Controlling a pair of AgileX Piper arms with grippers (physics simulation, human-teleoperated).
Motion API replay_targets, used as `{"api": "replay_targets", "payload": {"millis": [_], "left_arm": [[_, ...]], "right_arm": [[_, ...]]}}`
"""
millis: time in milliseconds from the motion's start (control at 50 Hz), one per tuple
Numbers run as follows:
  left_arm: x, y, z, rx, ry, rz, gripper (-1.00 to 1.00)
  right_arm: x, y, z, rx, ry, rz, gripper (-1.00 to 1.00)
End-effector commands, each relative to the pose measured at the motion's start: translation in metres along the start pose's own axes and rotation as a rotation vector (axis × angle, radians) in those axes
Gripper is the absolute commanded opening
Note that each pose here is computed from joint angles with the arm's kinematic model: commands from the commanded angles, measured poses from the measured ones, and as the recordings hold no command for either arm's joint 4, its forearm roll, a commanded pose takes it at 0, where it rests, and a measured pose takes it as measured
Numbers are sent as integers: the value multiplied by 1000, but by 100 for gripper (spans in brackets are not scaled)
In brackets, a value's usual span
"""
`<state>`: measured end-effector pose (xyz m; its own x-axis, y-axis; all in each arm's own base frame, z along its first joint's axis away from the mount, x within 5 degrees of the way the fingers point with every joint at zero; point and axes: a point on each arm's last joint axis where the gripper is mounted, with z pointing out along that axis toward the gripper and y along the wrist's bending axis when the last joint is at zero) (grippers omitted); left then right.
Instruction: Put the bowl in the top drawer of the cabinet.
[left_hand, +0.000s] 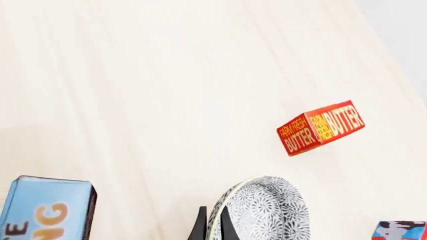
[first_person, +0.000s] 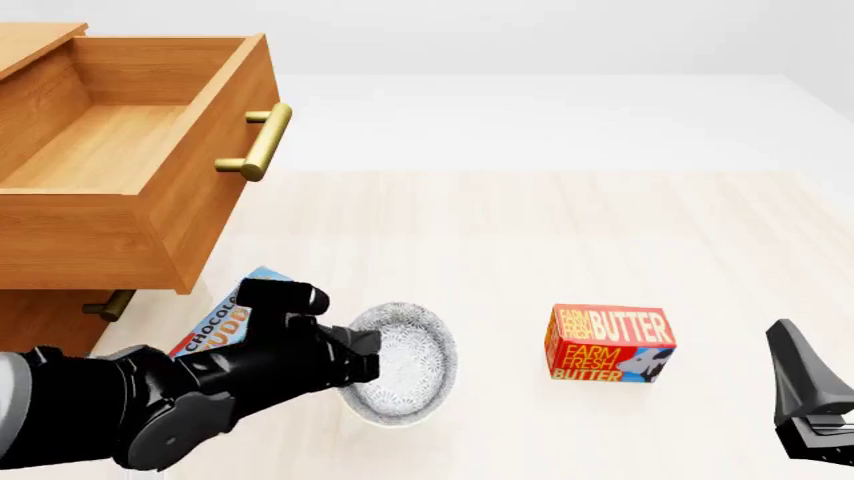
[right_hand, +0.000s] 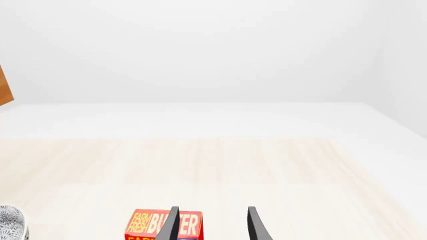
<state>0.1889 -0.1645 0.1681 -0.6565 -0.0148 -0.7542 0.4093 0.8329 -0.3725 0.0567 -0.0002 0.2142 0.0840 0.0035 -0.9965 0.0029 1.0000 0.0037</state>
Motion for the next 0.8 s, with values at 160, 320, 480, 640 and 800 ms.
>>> {"api": "replay_targets", "payload": {"millis": [160,320,480,640,800], "left_arm": [[-13,-14,-20,45,-47,116,-100],[-15,-20,-26,67,-56,146,-100],[-17,-22,-36,78,-74,163,-100],[-20,-25,-49,92,-94,188,-100],[-22,-25,-58,98,-112,210,-100]], "right_arm": [[0,0,0,0,0,0,100],[0,0,0,0,0,0,100],[0,0,0,0,0,0,100],[0,0,0,0,0,0,100],[0,0,0,0,0,0,100]]}}
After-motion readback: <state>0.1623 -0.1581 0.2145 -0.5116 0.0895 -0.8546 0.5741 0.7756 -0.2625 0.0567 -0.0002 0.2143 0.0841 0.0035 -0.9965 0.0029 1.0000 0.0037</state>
